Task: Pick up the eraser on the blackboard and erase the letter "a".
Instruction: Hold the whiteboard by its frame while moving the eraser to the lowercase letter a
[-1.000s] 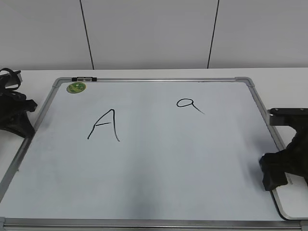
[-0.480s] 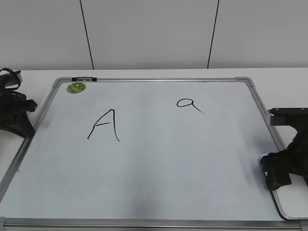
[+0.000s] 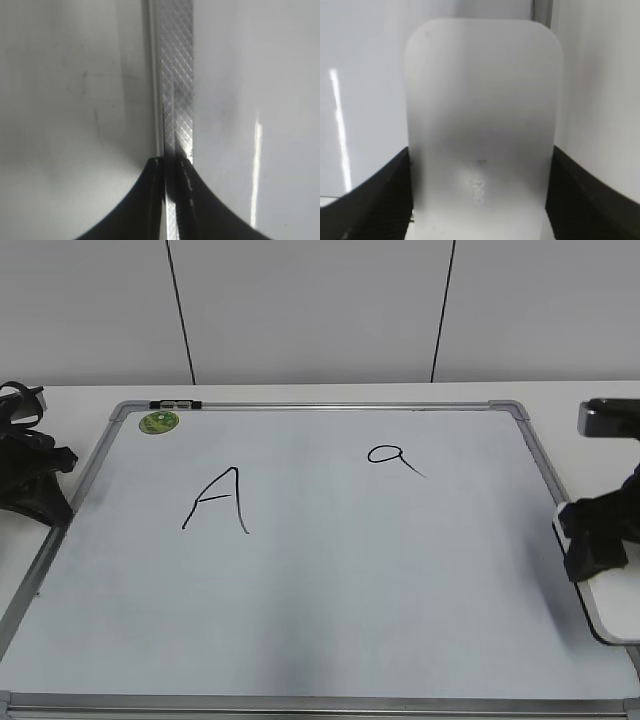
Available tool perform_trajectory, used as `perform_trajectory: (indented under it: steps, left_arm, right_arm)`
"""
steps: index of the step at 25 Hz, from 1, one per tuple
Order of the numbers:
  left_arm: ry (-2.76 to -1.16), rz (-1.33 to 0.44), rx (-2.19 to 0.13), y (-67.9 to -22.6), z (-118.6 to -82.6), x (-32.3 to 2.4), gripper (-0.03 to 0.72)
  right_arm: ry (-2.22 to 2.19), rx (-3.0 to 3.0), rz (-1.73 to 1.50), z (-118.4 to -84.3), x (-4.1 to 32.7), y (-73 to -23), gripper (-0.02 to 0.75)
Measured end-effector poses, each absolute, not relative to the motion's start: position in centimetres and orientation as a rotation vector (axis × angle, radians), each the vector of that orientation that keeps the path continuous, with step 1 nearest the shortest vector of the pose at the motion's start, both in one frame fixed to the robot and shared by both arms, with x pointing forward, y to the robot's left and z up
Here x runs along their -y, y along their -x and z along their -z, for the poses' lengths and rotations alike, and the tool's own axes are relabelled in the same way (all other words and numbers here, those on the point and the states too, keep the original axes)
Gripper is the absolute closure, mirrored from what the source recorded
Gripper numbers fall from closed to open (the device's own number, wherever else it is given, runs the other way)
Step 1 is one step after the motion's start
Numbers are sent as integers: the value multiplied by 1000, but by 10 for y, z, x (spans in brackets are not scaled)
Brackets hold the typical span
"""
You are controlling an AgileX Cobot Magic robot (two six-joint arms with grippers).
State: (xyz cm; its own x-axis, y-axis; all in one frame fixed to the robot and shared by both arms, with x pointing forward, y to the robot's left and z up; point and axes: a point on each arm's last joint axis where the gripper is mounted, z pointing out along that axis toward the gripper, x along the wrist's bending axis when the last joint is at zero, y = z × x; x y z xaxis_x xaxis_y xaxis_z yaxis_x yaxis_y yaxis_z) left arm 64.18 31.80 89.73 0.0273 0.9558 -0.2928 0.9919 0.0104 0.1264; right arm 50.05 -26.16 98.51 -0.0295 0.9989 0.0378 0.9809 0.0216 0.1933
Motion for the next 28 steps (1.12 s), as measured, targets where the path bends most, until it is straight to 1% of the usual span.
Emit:
perform_trajectory:
  steps: [6, 9, 11, 18, 24, 28]
  left_arm:
    - [-2014, 173, -1996, -642, -897, -318, 657]
    - [-2015, 177, -1996, -642, -897, -318, 657]
    - [-2015, 179, -1996, -641, -897, -318, 657]
    - [-2017, 183, -1996, -641, -898, -318, 657]
    - [-2018, 186, -1996, -641, -898, -318, 657]
    - [-2008, 191, -1997, -641, -898, -317, 657]
  right_arm:
    - [-2012, -2137, -376, -1028, 257, -531, 204]
    - [-1980, -2153, -387, -1038, 254, -552, 204]
    - [-1972, -2176, -370, -1038, 252, -566, 204]
    - [-1967, -2224, -328, -1020, 243, -628, 204]
    - [-2012, -2308, -253, -986, 234, -680, 204]
    - [-2021, -2347, -267, -970, 226, -707, 204]
